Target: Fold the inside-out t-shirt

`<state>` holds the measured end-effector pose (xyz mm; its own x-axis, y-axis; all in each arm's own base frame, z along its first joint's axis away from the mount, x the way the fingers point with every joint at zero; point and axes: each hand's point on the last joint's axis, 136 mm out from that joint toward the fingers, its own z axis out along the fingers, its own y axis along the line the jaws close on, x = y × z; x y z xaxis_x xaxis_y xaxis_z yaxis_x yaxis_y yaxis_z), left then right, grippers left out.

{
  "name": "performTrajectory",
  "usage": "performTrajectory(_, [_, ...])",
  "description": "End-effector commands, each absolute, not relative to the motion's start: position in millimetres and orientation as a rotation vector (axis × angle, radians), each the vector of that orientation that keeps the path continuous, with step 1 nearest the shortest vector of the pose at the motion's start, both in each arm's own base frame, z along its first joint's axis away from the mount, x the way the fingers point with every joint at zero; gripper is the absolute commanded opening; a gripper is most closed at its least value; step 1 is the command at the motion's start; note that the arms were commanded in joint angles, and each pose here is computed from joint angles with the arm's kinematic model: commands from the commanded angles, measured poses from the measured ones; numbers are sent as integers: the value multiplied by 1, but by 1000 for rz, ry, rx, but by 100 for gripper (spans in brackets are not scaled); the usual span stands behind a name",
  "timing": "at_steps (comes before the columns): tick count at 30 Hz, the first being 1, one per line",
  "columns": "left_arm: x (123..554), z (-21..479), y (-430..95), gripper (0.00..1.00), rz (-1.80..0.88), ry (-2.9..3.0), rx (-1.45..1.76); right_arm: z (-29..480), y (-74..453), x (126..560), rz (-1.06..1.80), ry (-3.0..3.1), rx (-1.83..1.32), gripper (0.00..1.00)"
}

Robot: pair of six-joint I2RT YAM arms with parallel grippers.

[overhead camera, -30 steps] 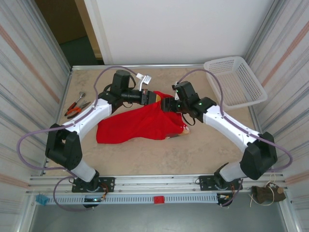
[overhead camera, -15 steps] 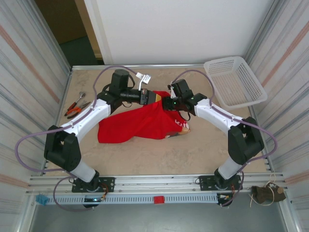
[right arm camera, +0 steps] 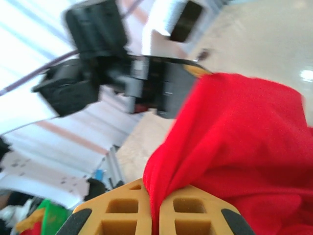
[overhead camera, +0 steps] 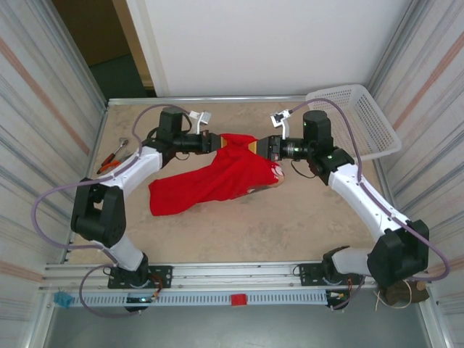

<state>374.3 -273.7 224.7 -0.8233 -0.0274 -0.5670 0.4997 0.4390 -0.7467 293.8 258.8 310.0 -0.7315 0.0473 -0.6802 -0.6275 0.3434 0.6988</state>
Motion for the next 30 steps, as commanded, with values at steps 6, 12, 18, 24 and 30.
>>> performTrajectory(6, [393, 250, -247, 40, -1171, 2151, 287, 321, 253, 287, 1573, 1909, -546, 0])
performTrajectory(12, [350, 286, -241, 52, -1099, 2064, 352, 314, 249, 288, 1585, 1906, -518, 0])
performTrajectory(18, [329, 290, -269, 52, -1005, 2001, 576, 315, 248, 286, 1586, 1905, -515, 0])
performTrajectory(24, [317, 282, -306, 46, -1050, 1954, 735, 320, 246, 285, 1570, 1896, -505, 0])
performTrajectory(30, [326, 271, -322, 47, -1064, 1956, 740, 322, 245, 281, 1573, 1892, -510, 0])
